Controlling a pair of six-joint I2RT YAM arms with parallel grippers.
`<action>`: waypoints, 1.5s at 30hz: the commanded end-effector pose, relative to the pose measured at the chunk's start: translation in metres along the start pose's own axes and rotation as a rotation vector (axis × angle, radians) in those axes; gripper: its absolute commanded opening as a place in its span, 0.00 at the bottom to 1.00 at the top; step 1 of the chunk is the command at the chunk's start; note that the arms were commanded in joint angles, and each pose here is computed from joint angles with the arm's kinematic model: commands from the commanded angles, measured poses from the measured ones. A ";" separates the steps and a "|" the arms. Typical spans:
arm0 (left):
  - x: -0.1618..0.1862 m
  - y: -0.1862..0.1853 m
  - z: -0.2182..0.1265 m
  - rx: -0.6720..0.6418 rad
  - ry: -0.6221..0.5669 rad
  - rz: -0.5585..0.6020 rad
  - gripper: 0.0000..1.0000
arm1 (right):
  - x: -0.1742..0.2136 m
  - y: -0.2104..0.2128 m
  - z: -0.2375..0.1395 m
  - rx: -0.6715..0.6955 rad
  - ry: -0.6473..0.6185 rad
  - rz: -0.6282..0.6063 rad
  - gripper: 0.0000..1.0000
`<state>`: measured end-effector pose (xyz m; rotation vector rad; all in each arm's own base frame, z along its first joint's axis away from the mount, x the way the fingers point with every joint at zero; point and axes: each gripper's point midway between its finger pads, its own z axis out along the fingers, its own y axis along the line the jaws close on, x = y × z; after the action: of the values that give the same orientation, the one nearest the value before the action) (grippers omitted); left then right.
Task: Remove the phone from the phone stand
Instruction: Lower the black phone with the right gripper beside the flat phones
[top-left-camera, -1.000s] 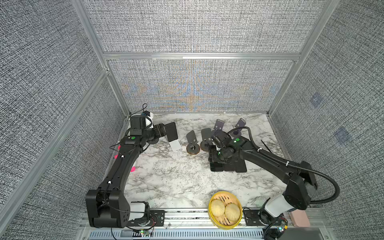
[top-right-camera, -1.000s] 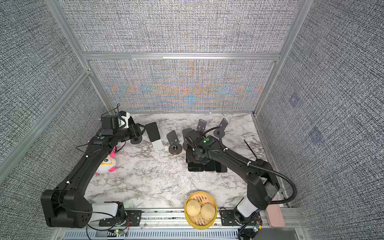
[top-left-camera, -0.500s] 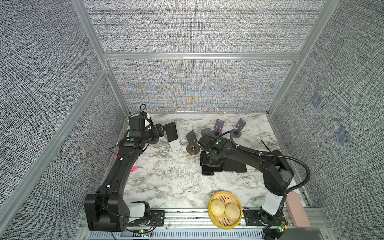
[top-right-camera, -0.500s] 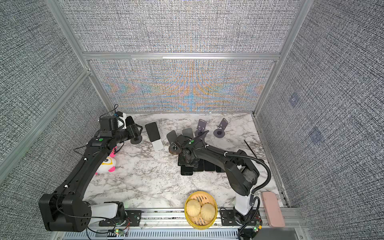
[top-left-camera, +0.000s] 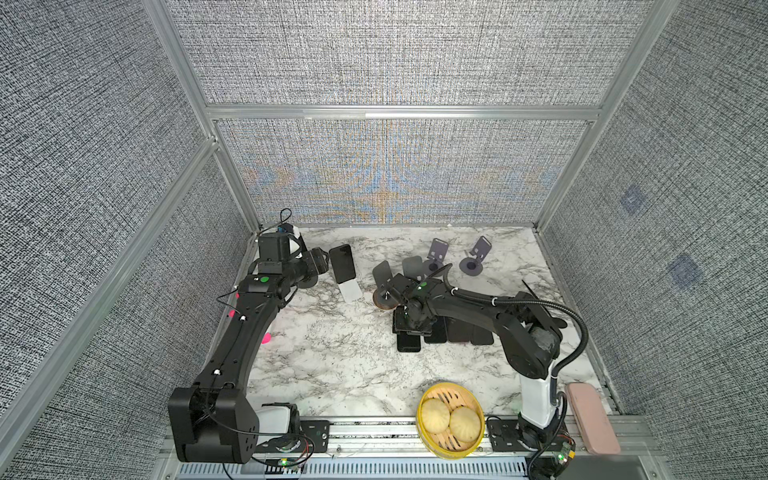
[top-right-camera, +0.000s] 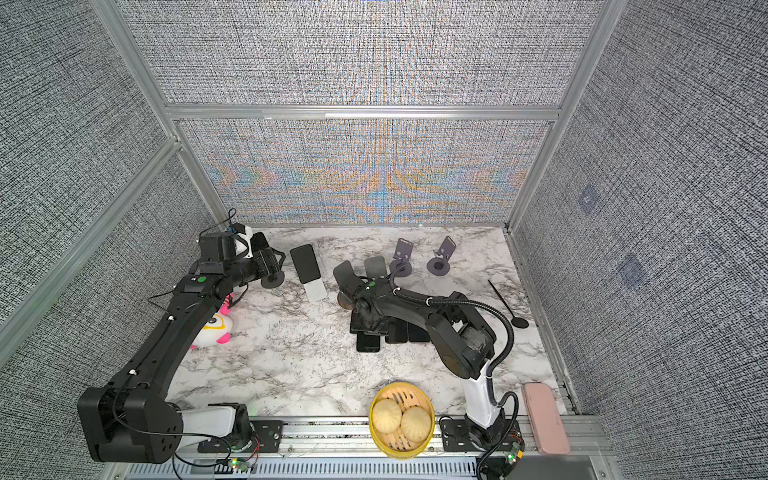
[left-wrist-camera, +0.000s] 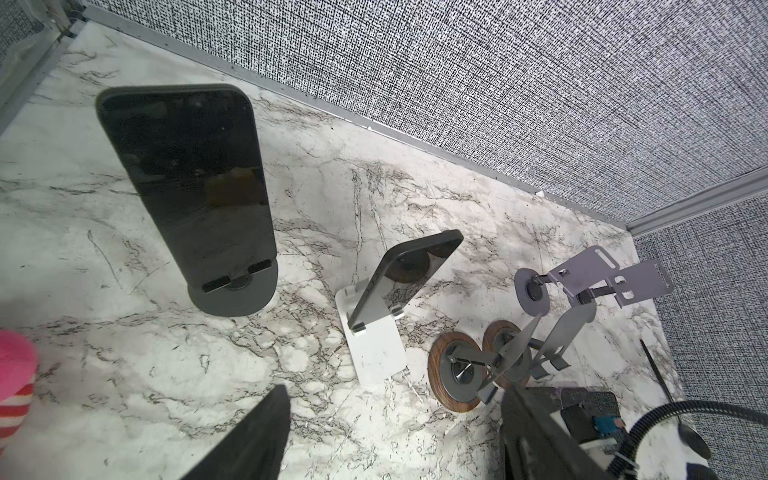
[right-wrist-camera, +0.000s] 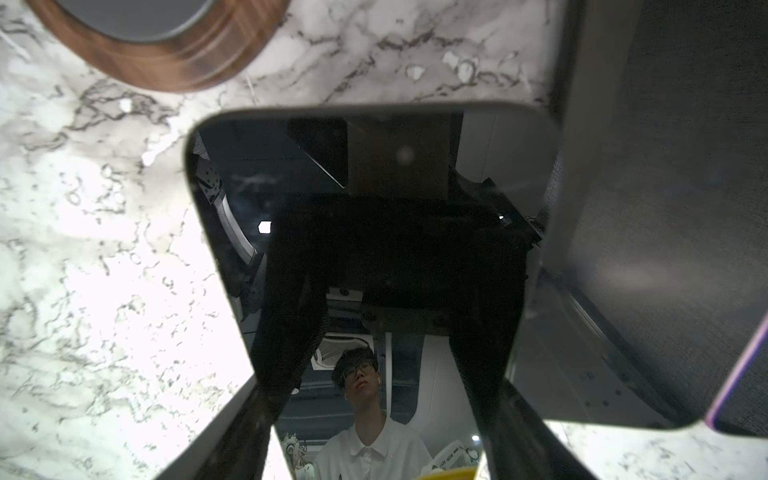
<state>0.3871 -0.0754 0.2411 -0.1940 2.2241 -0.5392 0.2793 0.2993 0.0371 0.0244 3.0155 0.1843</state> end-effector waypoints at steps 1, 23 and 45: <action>-0.005 -0.001 -0.001 0.003 -0.016 0.009 0.81 | -0.006 0.001 0.000 0.008 -0.032 0.011 0.04; -0.008 -0.003 -0.006 0.002 -0.027 0.029 0.81 | -0.014 -0.015 0.015 0.120 -0.038 0.010 0.32; -0.007 -0.005 -0.005 0.011 -0.023 0.028 0.81 | -0.022 -0.015 0.014 0.125 -0.047 -0.018 0.57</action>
<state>0.3869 -0.0742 0.2451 -0.1783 2.2128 -0.5237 0.3033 0.2923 0.0234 0.0168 2.9769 0.0428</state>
